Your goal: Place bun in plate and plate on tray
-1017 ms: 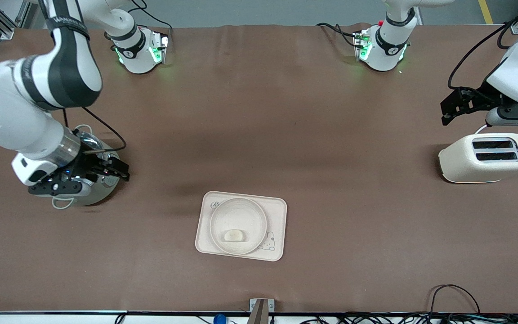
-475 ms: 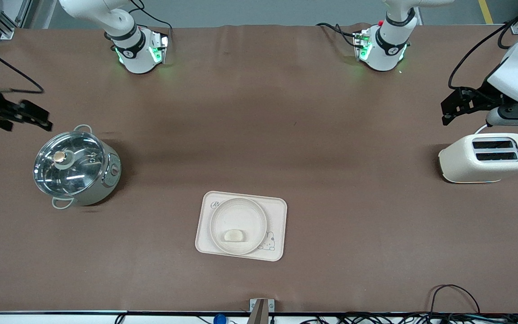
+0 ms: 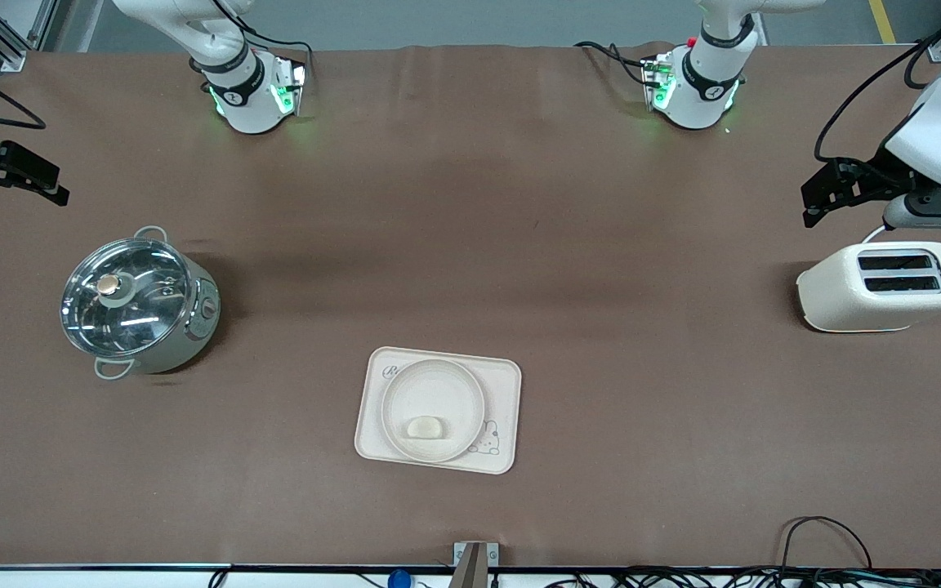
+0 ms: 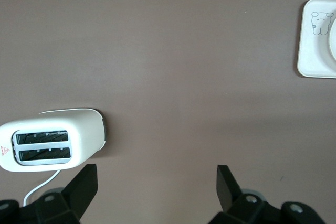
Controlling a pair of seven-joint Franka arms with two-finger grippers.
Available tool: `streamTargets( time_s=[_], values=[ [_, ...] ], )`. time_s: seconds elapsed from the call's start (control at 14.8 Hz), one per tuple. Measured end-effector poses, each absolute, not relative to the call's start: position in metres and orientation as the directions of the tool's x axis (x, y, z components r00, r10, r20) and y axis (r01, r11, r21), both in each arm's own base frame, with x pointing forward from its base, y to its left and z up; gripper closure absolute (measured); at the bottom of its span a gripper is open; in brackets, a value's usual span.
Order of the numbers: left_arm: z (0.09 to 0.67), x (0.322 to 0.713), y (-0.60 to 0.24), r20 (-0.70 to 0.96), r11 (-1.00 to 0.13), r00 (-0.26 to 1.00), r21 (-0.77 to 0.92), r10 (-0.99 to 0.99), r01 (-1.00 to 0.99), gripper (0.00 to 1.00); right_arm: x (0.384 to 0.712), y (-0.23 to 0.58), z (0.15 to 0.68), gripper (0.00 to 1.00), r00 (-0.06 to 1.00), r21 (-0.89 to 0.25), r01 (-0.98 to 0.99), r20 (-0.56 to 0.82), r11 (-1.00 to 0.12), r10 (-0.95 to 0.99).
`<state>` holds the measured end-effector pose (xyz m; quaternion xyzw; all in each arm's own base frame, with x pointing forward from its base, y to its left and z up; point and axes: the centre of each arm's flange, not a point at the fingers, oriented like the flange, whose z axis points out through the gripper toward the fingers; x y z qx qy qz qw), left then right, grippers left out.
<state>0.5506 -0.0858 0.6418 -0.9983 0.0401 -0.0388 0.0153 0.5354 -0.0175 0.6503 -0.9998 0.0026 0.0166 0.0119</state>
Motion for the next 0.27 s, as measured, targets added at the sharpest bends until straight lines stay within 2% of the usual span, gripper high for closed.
streamTargets(
  time_s=[0.27],
  values=[
    [0.6418, 0.5507, -0.0852, 0.076, -0.996, 0.994, -0.034, -0.08, -0.078, 0.0, 0.5372, -0.0118, 0.6484, 0.0, 0.999, -0.023, 0.004, -0.033, -1.0, 0.005]
  ],
)
